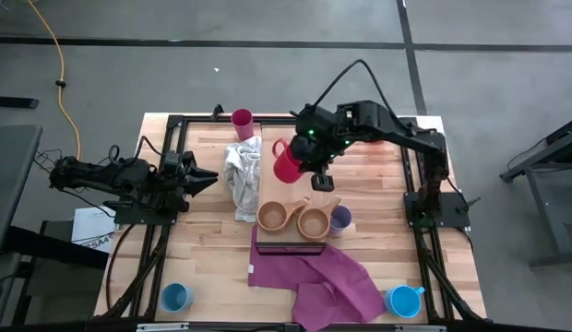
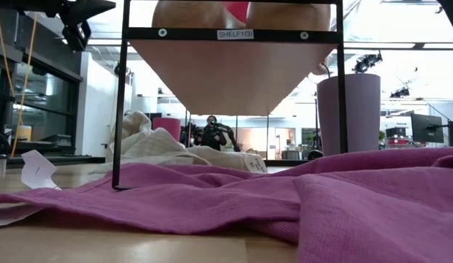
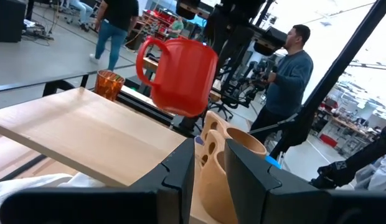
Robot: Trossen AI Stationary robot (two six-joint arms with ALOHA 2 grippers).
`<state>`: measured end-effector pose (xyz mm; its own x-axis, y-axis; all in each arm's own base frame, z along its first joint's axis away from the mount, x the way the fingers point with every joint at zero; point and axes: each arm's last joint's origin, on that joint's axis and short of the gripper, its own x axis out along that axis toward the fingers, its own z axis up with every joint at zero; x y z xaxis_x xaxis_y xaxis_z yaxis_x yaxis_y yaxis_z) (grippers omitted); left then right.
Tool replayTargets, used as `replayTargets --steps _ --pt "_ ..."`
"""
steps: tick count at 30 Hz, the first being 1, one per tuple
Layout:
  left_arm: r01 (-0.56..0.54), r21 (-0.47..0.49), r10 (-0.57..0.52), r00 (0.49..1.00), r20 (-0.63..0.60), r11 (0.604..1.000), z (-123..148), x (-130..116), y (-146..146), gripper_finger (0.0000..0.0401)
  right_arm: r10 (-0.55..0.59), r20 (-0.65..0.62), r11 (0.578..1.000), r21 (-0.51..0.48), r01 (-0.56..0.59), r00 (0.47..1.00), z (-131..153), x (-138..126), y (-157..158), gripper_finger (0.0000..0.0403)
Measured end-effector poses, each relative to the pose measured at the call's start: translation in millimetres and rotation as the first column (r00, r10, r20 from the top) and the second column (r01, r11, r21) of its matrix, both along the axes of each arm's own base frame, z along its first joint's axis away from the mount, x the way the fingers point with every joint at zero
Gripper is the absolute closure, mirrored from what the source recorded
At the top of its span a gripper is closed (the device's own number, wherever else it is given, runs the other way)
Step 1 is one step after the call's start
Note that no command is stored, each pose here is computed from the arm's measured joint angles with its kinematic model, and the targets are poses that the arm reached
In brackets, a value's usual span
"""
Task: Stack small to large cups/mugs on shelf
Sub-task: Put the red mug on the shelf
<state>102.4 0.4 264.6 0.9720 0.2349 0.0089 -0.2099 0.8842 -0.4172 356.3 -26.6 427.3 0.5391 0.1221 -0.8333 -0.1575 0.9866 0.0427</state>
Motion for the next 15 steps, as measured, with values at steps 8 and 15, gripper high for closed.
replayTargets --steps 8,15 --pt "0.013 -0.007 -0.013 1.000 0.003 1.000 0.1 0.1 -0.4 0.0323 0.030 0.006 1.000 -0.005 -0.030 1.000 -7.5 10.7 0.0 0.0403" --pt "0.017 -0.007 -0.017 1.000 0.003 1.000 0.1 0.1 -0.5 0.0323 0.075 0.011 0.997 -0.005 -0.075 0.997 -9.7 13.6 2.2 0.0403"
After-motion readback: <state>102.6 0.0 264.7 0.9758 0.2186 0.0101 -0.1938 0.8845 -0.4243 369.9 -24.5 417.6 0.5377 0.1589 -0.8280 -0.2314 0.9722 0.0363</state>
